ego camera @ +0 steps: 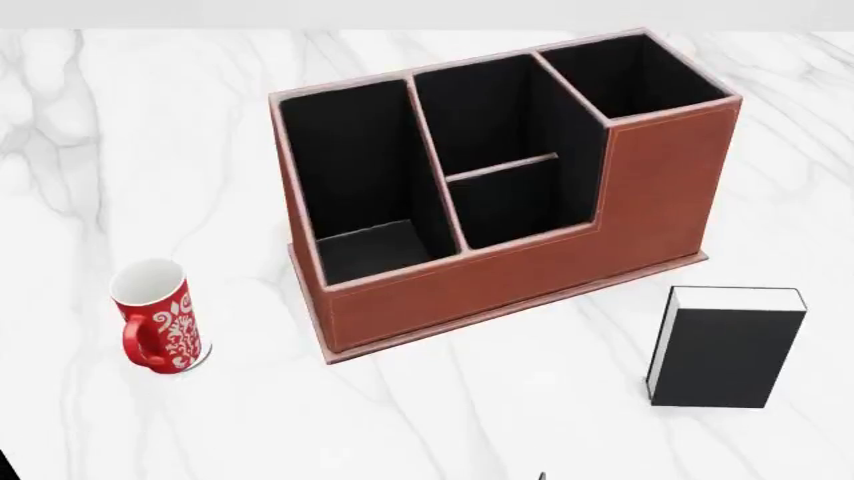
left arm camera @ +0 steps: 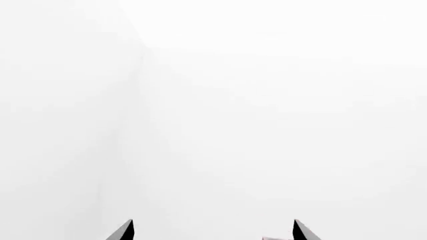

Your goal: Pick up the book and place it in the back compartment of the caddy.

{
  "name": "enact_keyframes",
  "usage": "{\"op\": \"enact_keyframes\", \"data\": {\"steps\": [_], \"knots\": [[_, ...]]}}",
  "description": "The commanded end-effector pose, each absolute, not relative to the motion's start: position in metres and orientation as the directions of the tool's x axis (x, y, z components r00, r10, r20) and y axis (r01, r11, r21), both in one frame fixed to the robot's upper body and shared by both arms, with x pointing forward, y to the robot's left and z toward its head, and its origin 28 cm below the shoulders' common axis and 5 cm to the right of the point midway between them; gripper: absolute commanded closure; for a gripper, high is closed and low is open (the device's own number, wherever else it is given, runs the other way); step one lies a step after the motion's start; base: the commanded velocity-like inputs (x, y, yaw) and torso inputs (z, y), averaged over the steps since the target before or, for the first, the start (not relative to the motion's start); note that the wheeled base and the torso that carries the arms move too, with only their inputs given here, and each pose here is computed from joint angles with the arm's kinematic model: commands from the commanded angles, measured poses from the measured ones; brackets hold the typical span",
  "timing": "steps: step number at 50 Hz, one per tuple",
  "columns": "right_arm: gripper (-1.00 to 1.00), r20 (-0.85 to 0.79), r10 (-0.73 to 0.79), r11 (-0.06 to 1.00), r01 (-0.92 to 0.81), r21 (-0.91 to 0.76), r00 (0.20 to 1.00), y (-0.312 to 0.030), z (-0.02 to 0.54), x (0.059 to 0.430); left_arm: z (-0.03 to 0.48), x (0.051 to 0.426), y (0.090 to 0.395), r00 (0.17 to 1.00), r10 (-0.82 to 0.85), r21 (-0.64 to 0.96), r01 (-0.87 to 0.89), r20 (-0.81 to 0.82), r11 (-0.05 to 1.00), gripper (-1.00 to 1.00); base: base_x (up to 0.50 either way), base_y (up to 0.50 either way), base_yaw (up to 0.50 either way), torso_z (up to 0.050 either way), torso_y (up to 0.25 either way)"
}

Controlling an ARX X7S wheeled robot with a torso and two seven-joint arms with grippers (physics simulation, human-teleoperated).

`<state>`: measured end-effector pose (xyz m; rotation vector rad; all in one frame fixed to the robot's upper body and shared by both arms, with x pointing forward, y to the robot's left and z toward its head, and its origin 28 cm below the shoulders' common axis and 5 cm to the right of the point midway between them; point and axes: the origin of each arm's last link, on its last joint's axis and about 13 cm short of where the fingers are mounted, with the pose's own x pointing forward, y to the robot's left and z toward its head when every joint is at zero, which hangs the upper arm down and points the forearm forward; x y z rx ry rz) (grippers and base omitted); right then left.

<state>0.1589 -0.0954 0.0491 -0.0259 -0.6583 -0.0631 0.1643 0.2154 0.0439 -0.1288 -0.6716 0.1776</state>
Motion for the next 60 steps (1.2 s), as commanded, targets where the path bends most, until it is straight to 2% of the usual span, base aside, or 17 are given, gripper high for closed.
{"op": "enact_keyframes", "data": {"steps": [1, 35, 60], "knots": [[-1.00, 0.640, -0.050, 0.998, 0.064, 0.001, 0.767, -0.0952, 0.0508, 0.1559, 0.0464, 0.1597, 0.2157, 0.741, 0.213, -0.189, -0.118, 0.637, 0.975, -1.00, 0.00, 0.00, 0.00, 0.000, 0.000], [-1.00, 0.596, -0.078, 0.995, 0.095, 0.004, 0.799, -0.0956, 0.0480, 0.1616, 0.0454, 0.1621, 0.2151, 0.752, 0.208, -0.178, -0.122, 0.626, 0.976, -1.00, 0.00, 0.00, 0.00, 0.000, 0.000], [-1.00, 0.596, -0.090, 0.995, 0.096, 0.022, 0.798, -0.0973, 0.0491, 0.1613, 0.0460, 0.1615, 0.2152, 0.753, 0.207, -0.179, -0.120, 0.624, 0.976, -1.00, 0.00, -0.10, 0.00, 0.000, 0.000]]}}
